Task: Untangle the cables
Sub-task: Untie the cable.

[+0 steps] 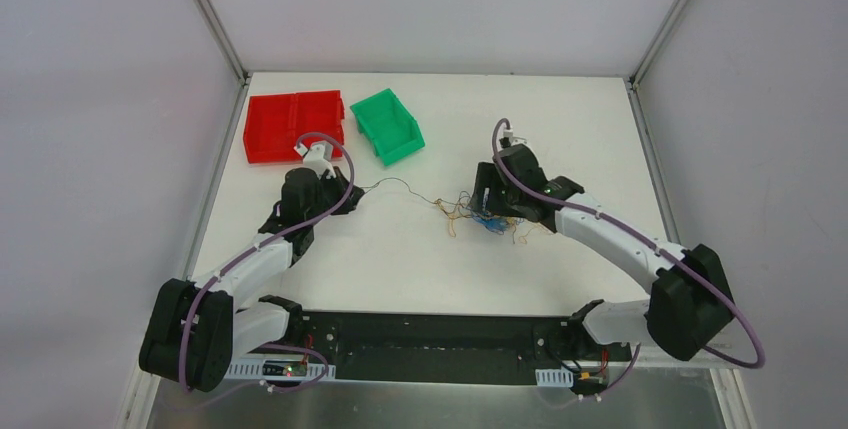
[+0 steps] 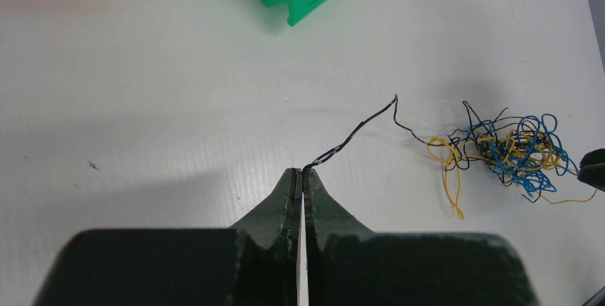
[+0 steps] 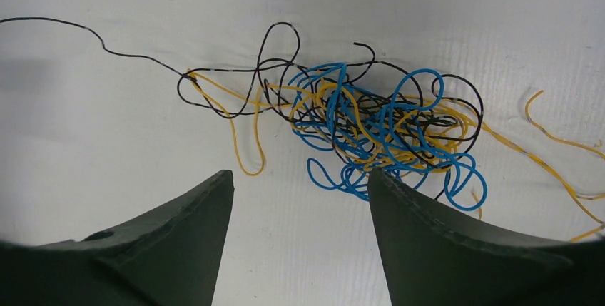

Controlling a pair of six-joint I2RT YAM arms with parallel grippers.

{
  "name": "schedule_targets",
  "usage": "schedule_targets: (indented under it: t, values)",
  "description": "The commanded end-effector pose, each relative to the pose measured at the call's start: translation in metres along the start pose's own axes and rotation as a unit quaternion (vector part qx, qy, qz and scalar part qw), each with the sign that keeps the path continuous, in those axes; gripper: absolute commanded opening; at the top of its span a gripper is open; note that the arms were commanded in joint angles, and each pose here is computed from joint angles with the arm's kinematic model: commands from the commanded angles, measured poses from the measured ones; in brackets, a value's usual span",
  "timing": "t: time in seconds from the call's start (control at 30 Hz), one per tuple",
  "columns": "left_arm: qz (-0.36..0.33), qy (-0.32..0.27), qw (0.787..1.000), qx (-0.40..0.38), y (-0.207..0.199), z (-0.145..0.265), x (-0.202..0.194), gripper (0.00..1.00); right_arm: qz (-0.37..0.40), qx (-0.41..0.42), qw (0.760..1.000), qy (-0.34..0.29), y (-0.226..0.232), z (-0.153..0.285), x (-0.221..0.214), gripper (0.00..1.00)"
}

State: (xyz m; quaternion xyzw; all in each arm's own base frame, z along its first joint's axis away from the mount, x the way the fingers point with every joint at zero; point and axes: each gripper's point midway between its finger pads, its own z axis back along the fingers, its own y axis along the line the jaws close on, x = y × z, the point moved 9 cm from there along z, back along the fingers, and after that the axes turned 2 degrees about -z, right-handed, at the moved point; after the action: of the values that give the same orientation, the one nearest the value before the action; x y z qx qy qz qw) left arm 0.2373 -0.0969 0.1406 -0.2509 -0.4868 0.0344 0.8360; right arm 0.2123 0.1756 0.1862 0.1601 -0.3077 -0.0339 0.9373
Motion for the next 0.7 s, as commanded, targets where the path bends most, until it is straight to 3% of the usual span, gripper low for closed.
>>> schedule_targets:
  t: [0.0,0.37,0.67]
  values:
    - [-0.012,-0.038,0.999,-0.016,-0.007,0.000,0.021,0.00,-0.005,-0.004,1.000,-0.019,0.011,-0.012,0.009,0.72]
    - [-0.011,-0.037,0.999,-0.016,-0.007,-0.001,0.021,0.00,0.031,-0.055,0.998,-0.007,0.015,-0.031,0.000,0.71]
    - [-0.013,-0.040,0.999,-0.007,-0.006,0.001,0.022,0.00,0.067,-0.192,0.979,0.018,-0.008,-0.060,-0.010,0.64]
